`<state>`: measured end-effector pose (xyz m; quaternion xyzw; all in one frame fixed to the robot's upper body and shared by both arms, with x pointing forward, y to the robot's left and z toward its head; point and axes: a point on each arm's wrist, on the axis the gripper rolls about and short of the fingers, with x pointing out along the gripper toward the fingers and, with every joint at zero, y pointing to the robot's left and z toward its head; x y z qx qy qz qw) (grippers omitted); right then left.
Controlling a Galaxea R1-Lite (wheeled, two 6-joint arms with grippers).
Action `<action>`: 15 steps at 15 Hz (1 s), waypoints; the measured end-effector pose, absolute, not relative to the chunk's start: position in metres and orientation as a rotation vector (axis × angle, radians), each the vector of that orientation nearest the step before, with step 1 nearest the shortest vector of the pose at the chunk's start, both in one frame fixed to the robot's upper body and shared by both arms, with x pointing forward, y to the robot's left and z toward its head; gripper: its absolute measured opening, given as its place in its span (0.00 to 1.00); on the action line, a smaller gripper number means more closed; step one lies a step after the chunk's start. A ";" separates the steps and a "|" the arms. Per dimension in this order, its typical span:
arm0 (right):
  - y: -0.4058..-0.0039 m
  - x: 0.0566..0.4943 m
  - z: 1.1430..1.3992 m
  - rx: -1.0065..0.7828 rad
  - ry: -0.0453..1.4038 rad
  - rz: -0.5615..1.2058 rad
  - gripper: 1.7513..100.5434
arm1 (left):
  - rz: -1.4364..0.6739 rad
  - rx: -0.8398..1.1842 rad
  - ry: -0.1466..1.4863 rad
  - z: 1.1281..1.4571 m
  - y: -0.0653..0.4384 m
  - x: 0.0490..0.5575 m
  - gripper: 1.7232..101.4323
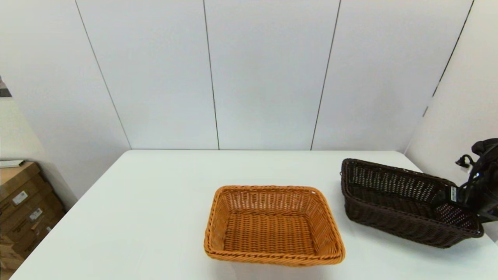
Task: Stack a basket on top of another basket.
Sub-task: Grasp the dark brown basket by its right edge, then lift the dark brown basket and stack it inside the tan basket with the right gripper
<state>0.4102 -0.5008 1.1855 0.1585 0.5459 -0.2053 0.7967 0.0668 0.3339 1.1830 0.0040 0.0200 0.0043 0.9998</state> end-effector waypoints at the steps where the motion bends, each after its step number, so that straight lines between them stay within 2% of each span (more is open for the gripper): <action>1: -0.501 0.411 1.184 0.336 1.177 -0.435 0.92 | 0.009 0.008 0.040 1.183 0.334 0.067 0.96; 4: -0.502 0.412 1.181 0.329 1.186 -0.424 0.63 | 0.008 0.008 0.040 1.183 0.334 0.067 0.96; 7: -0.503 0.414 1.179 0.330 1.186 -0.425 0.45 | 0.009 0.008 0.040 1.183 0.334 0.067 0.96; 8: -0.503 0.414 1.180 0.332 1.184 -0.420 0.24 | 0.009 0.008 0.040 1.183 0.334 0.067 0.96; 9: -0.503 0.415 1.181 0.330 1.179 -0.420 0.16 | 0.009 0.008 0.040 1.183 0.334 0.067 0.96; 15: -0.505 0.419 1.186 0.366 1.154 -0.400 0.16 | 0.008 0.008 0.040 1.183 0.334 0.067 0.96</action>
